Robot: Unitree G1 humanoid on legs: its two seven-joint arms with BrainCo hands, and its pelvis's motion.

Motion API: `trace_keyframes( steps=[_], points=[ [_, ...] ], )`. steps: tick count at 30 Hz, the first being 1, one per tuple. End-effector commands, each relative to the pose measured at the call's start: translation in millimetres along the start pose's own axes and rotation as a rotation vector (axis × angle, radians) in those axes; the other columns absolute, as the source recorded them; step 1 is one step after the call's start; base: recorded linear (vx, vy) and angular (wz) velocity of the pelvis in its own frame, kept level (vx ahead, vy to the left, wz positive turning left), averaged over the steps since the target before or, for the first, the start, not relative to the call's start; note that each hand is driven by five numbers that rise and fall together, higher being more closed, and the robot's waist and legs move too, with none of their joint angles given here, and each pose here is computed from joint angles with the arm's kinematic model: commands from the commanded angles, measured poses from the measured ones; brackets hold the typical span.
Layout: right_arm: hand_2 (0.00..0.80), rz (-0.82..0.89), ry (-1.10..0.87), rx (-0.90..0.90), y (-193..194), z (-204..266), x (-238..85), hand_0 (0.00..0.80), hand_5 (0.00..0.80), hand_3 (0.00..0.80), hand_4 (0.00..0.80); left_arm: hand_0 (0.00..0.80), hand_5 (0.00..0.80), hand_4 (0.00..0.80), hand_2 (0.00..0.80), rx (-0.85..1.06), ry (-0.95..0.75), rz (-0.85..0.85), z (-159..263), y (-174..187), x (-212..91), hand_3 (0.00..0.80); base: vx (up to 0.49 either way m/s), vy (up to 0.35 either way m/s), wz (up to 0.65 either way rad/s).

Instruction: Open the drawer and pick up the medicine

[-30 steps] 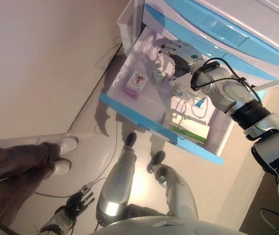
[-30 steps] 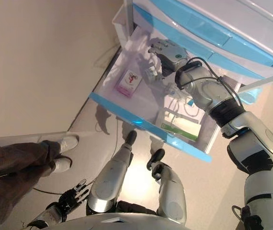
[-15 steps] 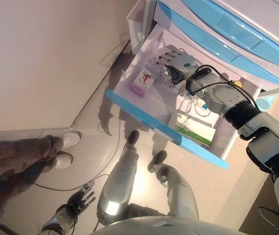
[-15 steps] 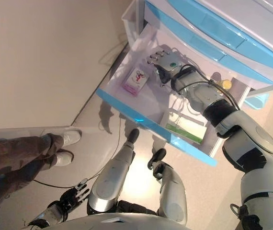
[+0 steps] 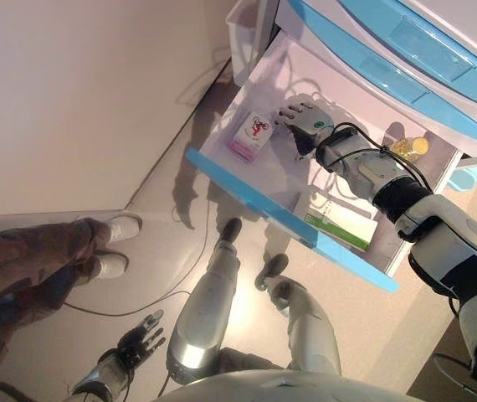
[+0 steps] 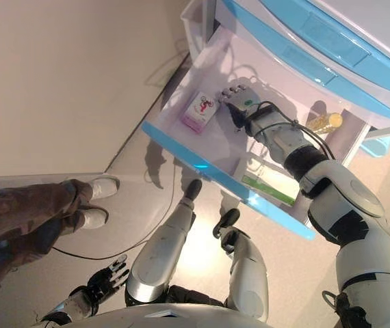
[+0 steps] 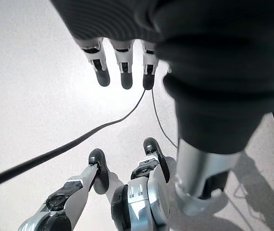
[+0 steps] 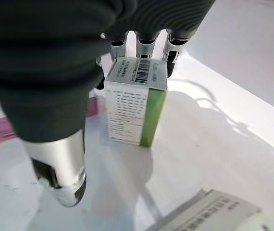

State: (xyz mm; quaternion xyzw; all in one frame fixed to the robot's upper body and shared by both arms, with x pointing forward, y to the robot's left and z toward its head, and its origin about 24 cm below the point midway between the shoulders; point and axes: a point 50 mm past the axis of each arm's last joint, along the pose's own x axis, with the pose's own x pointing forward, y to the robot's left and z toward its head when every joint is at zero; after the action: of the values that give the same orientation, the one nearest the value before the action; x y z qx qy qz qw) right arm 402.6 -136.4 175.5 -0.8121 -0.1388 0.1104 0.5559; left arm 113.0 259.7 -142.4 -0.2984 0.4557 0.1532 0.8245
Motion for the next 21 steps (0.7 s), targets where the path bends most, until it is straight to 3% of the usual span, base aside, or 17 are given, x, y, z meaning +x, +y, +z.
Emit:
trace_keyframes(
  steps=[1,11,13,21],
  points=[
    [0.0,-0.053,-0.007,-0.078,-10.9,-2.2,3.9,0.0,0.0,0.0,0.0,0.0,0.0,0.0,0.0,0.048,0.064,0.021,-15.1,11.9,-6.5,0.0,0.0,0.0,0.0],
    [0.0,-0.079,-0.017,-0.123,-8.5,-3.0,5.6,0.0,0.0,0.0,0.0,0.0,0.0,0.0,0.0,0.045,0.054,0.022,-14.7,10.2,-5.4,0.0,0.0,0.0,0.0],
    [0.8,-0.074,-0.018,-0.117,-8.5,-4.2,5.4,0.8,0.8,0.8,0.8,0.0,0.0,0.0,0.0,0.046,0.055,0.023,-15.2,10.6,-5.7,0.0,0.0,0.0,0.0],
    [0.8,-0.078,-0.041,-0.114,-11.7,-2.0,6.6,0.8,0.8,0.8,0.8,0.0,0.0,0.0,0.0,0.043,0.048,0.026,-13.2,8.5,-4.7,0.0,0.0,0.0,0.0]
  ],
)
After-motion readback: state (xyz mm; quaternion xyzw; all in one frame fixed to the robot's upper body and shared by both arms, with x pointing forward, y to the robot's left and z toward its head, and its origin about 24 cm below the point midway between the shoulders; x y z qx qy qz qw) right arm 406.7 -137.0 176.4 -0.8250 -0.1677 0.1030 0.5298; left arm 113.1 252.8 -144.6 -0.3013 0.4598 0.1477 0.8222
